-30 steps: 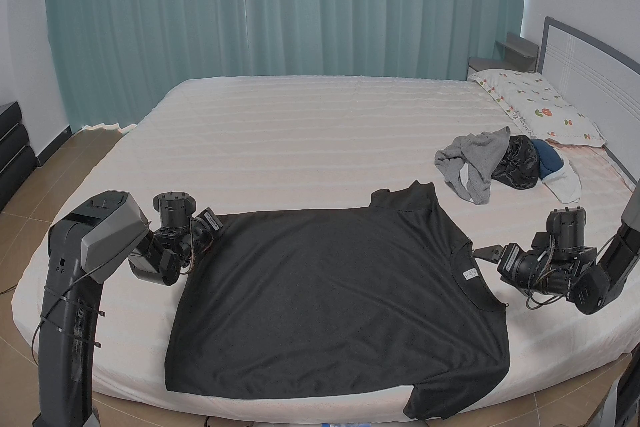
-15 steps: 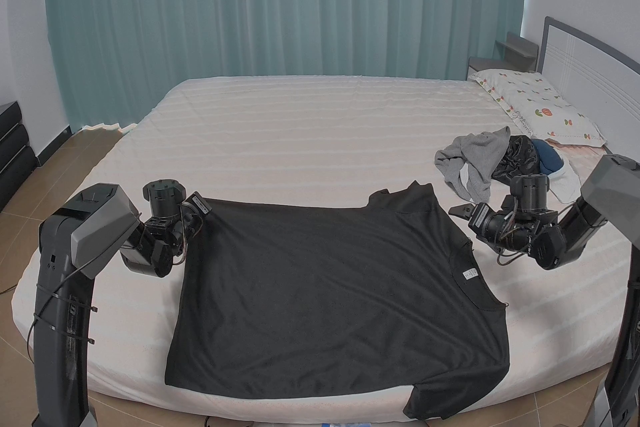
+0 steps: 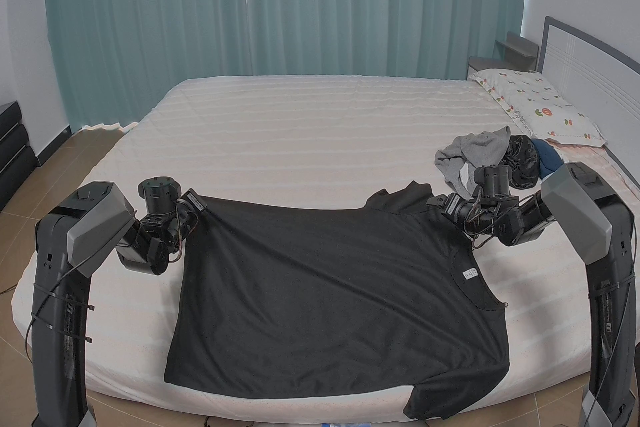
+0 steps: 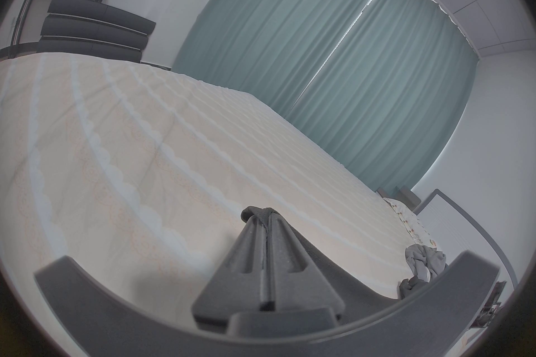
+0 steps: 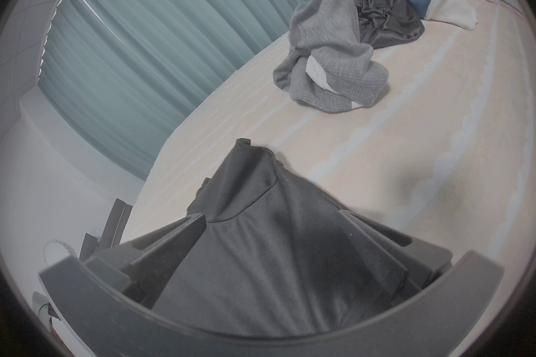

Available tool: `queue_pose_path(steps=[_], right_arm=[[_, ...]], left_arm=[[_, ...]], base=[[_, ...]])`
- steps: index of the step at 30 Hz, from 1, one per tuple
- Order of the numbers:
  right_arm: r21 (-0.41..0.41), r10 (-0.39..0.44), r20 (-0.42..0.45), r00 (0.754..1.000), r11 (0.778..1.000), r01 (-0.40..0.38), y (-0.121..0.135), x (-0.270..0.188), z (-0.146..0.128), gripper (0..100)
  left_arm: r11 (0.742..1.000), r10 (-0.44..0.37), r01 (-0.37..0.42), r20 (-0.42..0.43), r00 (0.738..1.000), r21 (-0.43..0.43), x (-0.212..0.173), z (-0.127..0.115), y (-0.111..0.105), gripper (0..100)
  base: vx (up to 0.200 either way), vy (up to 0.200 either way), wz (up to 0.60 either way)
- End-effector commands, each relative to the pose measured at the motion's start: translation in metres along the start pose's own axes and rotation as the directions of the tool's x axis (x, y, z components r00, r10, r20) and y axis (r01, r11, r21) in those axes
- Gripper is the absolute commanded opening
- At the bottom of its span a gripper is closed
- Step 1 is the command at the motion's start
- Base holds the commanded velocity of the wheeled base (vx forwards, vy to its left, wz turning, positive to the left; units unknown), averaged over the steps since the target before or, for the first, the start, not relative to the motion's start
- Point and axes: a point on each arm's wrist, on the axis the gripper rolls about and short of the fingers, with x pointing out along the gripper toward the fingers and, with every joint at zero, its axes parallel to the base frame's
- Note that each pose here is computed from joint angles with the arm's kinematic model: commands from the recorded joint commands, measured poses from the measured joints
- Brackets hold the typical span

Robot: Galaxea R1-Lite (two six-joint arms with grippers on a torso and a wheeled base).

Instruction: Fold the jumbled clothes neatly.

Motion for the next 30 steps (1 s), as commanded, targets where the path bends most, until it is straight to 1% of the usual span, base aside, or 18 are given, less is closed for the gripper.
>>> queue_pose_path(steps=[1, 6, 17, 27, 28, 30], right_arm=[[-0.007, -0.018, -0.012, 1.0, 1.0, 0.018, -0.013, 0.024, -0.012, 100], [-0.016, -0.012, 0.033, 0.999, 1.0, 0.012, -0.009, 0.032, -0.005, 100], [-0.021, 0.006, 0.066, 0.998, 1.0, -0.005, -0.006, 0.037, 0.002, 100], [-0.027, -0.002, 0.07, 0.998, 1.0, 0.004, -0.009, 0.044, -0.002, 100], [-0.027, -0.002, 0.07, 0.998, 1.0, 0.004, -0.009, 0.044, -0.002, 0], [-0.027, 0.003, 0.078, 0.997, 1.0, -0.001, -0.009, 0.044, 0.0, 0]], left_arm=[[1.0, 0.001, -0.001, 0.003, 1.0, -0.001, 0.0, 0.001, 0.0, 0], [1.0, 0.004, -0.004, -0.001, 1.0, 0.0, 0.0, 0.0, 0.001, 0], [1.0, 0.005, -0.005, -0.003, 1.0, 0.0, 0.0, -0.001, 0.001, 0], [1.0, 0.005, -0.005, -0.003, 1.0, 0.002, 0.0, -0.001, 0.001, 0], [1.0, 0.005, -0.005, -0.003, 1.0, 0.002, 0.0, -0.001, 0.001, 0], [1.0, 0.007, -0.007, -0.002, 1.0, 0.001, 0.0, 0.0, 0.002, 0]], base=[[0.0, 0.0, 0.0], [0.0, 0.0, 0.0], [0.0, 0.0, 0.0], [0.0, 0.0, 0.0], [0.0, 0.0, 0.0], [0.0, 0.0, 0.0]])
